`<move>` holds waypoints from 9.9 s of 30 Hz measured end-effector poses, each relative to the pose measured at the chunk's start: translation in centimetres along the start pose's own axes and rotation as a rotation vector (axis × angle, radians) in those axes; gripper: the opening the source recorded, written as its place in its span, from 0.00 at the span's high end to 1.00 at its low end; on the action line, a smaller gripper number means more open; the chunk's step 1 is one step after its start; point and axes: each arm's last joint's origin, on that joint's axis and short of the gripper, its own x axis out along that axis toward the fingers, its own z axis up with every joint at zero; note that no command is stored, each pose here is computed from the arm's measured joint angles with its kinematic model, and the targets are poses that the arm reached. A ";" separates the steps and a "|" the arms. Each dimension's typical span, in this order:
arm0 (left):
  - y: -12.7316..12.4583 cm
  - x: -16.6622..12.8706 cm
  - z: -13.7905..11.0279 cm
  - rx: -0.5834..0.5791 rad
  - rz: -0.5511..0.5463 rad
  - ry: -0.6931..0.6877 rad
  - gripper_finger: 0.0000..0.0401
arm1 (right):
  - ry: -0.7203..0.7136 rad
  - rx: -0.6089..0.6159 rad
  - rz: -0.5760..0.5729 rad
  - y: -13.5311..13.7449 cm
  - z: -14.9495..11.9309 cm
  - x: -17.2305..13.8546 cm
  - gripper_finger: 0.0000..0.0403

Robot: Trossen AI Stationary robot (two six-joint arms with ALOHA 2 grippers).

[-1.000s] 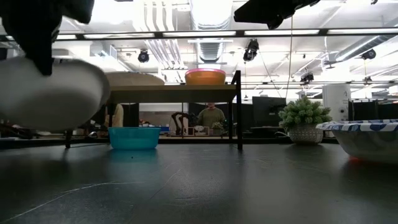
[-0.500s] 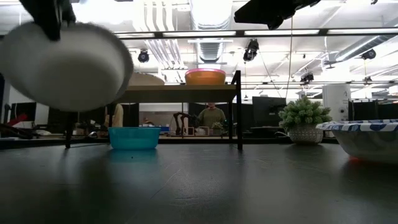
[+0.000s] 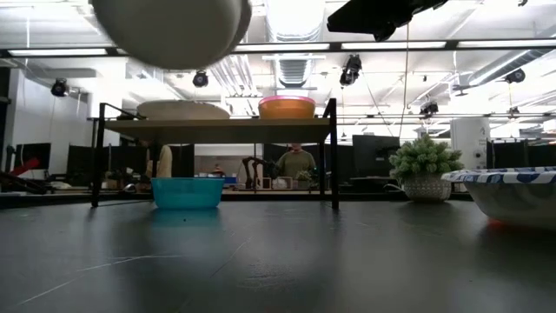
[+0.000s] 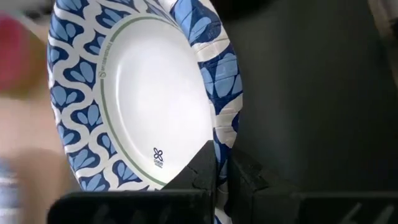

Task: Place and stack bowls onto a shelf
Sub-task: Stack the white bowl on top of the other white bowl on the shelf, then stack the blue bowl on top of the red bowl on the shelf

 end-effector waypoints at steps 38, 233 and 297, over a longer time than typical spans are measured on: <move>18.9 3.0 -2.8 -0.132 0.414 0.401 0.99 | 0.029 -0.011 0.003 0.0 -0.3 0.0 0.79; 5.0 19.8 -13.9 -0.175 0.252 0.102 0.76 | 0.201 0.059 0.099 2.9 -4.1 5.9 0.82; 17.2 11.8 2.6 0.046 0.336 -0.449 1.00 | -0.145 -0.126 0.239 3.1 -1.9 -2.7 0.84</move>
